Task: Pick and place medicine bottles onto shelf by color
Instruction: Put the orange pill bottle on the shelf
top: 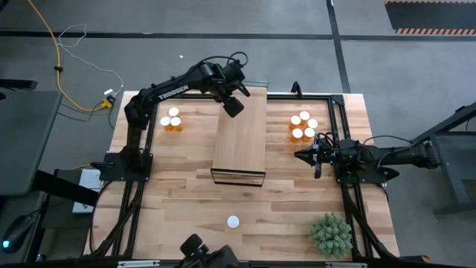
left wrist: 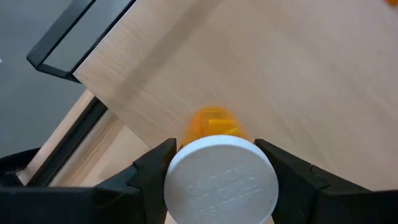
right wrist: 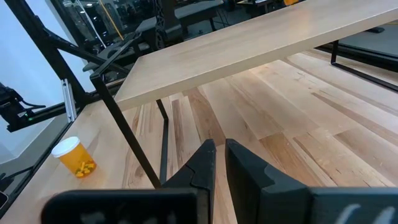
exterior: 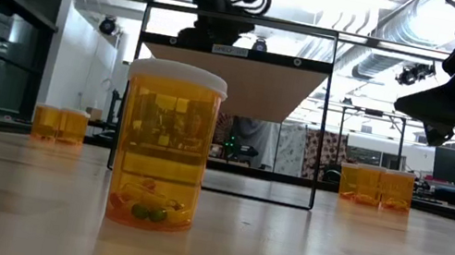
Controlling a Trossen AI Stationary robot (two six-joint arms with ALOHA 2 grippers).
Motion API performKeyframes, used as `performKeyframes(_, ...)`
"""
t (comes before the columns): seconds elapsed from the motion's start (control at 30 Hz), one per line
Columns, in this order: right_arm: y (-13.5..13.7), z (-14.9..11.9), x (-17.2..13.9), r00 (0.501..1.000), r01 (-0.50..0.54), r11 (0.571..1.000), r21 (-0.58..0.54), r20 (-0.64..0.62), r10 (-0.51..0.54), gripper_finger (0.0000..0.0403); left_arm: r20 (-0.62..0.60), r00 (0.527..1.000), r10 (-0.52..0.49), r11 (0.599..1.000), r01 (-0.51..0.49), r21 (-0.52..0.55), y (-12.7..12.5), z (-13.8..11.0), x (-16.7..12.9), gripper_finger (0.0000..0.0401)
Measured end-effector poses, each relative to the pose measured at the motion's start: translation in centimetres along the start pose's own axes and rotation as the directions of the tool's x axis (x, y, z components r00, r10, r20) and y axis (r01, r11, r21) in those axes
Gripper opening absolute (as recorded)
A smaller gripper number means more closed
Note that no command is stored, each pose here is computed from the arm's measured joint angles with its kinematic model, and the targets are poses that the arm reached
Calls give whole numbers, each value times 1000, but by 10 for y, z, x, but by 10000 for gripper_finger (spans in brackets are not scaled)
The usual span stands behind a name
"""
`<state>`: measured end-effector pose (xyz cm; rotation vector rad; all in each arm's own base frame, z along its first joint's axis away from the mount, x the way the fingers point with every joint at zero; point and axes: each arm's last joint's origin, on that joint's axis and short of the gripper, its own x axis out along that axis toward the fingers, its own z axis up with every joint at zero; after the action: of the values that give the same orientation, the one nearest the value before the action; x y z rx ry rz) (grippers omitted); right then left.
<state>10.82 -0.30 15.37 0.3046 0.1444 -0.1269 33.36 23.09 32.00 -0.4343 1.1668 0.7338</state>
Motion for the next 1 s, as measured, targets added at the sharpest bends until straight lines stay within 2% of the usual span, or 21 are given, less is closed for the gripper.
performKeyframes(0.47, 0, 0, 0, 1000, 1, 1000, 0, 0, -1, 28, 20, 1000, 17, 997, -19, 81, 0, 5, 8, 201)
performKeyframes(1.0, 0, 0, 0, 1000, 0, 1000, 0, 0, 0, 28, 54, 998, 41, 997, -44, 59, 8, 7, 2, 268)
